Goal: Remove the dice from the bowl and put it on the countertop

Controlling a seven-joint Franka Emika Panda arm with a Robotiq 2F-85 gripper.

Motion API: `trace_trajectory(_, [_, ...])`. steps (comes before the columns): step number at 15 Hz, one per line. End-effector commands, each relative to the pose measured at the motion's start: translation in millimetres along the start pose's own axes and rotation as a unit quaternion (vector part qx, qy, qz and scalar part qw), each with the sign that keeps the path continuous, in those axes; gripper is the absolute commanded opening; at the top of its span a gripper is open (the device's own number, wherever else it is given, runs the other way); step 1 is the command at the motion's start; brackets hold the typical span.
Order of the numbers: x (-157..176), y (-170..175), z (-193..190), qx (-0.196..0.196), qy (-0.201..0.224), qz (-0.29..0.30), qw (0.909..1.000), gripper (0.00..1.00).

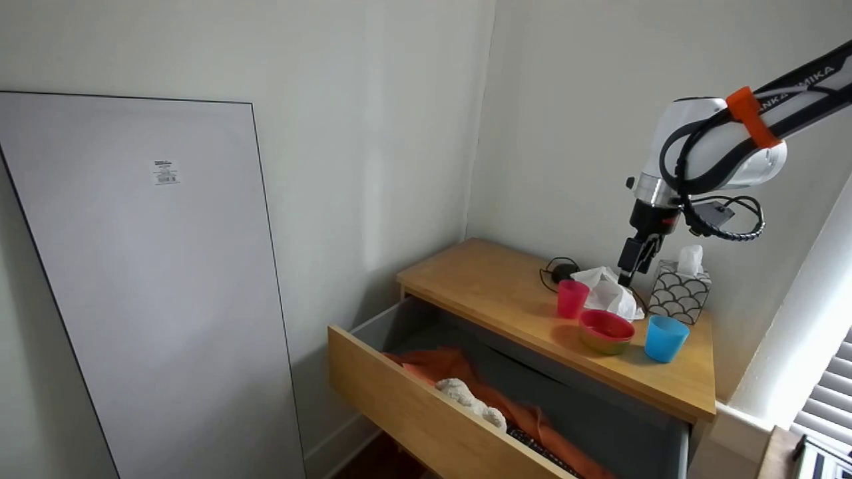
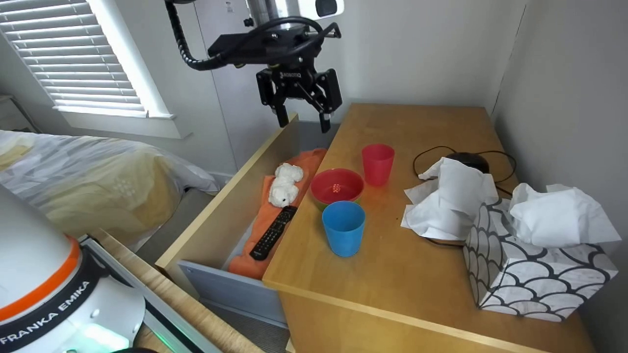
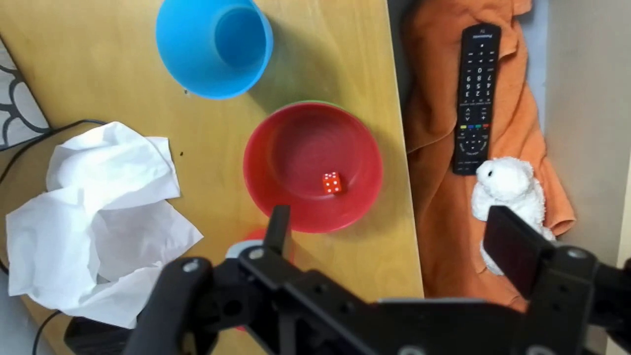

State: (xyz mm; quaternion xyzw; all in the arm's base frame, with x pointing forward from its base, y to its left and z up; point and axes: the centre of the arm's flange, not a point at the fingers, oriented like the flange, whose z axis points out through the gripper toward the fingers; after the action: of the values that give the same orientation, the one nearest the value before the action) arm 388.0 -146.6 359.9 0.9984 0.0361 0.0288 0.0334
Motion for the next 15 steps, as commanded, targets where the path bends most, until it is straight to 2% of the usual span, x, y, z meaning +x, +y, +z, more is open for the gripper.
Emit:
trace_trajectory(1, [1, 0, 0, 0.000, 0.000, 0.000, 1.0000, 1.00])
trace_trajectory(4, [5, -4, -5, -0.003, 0.004, -0.006, 1.0000, 1.00])
trace_trajectory(5, [8, -10, -3, 0.014, -0.007, -0.030, 0.9994, 1.00])
trace_trajectory(9, [16, -11, 36, 0.007, -0.025, -0.065, 0.9976, 1.00])
trace_trajectory(13, [20, 1, 68, 0.001, -0.006, -0.086, 0.9963, 1.00])
trace_trajectory(14, [22, 4, 75, 0.000, 0.002, -0.089, 0.9960, 0.99])
trace_trajectory(15, [24, 7, 81, 0.002, 0.007, -0.094, 0.9956, 0.90])
